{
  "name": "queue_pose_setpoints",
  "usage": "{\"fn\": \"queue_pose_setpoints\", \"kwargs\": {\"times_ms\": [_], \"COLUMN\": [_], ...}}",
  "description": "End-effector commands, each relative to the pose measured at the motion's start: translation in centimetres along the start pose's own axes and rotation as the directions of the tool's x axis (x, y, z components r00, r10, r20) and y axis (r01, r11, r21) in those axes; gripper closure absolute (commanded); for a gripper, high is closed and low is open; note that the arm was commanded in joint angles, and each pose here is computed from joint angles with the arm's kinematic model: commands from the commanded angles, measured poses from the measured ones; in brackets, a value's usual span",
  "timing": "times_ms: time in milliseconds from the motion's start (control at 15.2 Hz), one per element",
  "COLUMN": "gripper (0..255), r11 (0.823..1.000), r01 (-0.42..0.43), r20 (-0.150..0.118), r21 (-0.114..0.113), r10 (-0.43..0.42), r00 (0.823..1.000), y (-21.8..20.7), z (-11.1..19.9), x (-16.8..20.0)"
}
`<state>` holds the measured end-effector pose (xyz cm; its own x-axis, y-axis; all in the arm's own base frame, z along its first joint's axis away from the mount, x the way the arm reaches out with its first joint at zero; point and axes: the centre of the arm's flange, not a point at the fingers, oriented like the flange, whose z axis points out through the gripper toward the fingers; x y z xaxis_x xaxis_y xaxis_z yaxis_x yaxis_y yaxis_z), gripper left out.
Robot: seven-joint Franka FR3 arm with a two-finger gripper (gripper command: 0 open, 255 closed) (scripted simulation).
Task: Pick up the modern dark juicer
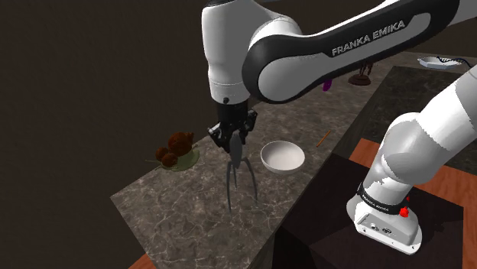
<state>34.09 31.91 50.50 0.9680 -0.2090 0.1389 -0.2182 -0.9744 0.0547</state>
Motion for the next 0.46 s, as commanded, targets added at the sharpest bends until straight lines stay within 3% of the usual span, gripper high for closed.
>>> {"fn": "queue_pose_setpoints", "kwargs": {"times_ms": [0, 396], "gripper": [255, 255], "r11": [1.000, 1.000], "r01": [0.000, 0.000], "r20": [0.000, 0.000], "r21": [0.000, 0.000], "r10": [0.000, 0.000], "r00": [1.000, 1.000], "y": [0.0, 0.2], "z": [-1.1, -3.3], "x": [0.1, 0.4]}}
